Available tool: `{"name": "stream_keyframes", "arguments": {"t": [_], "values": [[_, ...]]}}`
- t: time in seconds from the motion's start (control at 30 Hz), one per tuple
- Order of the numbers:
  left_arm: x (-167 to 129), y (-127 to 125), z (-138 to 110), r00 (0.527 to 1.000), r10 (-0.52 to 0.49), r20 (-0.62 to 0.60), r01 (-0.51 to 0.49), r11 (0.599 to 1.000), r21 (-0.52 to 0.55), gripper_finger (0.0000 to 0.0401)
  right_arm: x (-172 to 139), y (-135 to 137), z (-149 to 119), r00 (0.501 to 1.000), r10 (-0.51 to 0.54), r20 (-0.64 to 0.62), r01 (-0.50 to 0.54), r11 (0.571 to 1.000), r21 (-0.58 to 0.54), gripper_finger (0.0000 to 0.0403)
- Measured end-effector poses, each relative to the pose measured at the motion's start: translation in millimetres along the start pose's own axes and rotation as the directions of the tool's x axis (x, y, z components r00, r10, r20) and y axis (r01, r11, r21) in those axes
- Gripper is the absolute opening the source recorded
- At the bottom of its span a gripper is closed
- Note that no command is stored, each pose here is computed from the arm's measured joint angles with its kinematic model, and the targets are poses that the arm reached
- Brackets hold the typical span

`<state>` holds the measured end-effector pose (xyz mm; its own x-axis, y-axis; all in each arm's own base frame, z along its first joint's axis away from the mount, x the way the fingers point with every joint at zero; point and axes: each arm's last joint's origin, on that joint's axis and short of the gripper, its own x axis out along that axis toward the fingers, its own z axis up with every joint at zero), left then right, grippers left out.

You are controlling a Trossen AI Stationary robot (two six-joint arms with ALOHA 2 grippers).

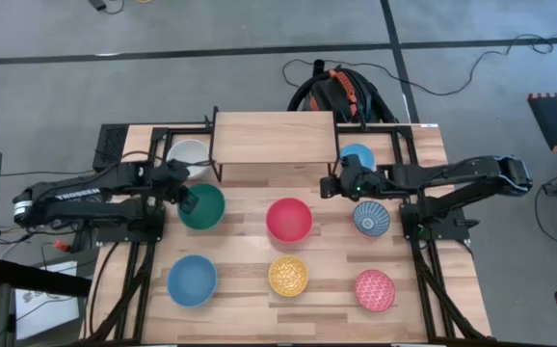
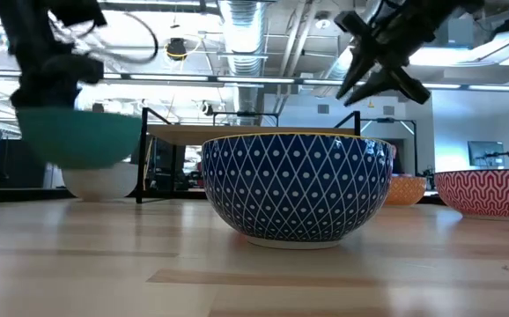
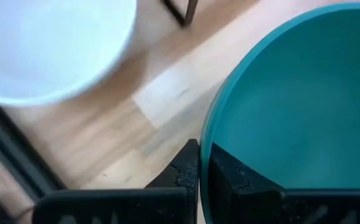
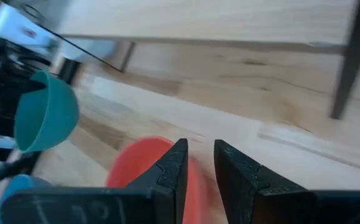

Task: Place and stack bowls onto a shelf
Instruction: Put the green bowl to the left on the shelf

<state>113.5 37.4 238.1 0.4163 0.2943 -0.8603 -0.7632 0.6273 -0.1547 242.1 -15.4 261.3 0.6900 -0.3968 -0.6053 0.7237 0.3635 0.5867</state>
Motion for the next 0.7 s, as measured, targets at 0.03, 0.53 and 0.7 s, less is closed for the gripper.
{"name": "stream_keyframes", "arguments": {"t": [0.03,0.53,0.7], "values": [[-7.6,-1.9,4.1,1.0,-0.01,0.017,0.01,1.0,0.018,0.0,-0.9,2.6,-1.1,1.0,0.018,0.012,-0.018,1.0,0.001,0.0102],[-76.5,-36.5,106.6,0.931,-0.027,0.365,-0.084,0.955,0.284,0.0,-14.5,25.1,-8.0,0.996,0.063,0.059,-0.061,0.998,-0.028,0.0101],[-75.2,-39.5,154.1,0.93,0.027,0.366,-0.143,0.944,0.296,0.0,-15.2,26.1,-5.6,0.995,0.062,0.072,-0.06,0.998,-0.025,0.0101]]}}
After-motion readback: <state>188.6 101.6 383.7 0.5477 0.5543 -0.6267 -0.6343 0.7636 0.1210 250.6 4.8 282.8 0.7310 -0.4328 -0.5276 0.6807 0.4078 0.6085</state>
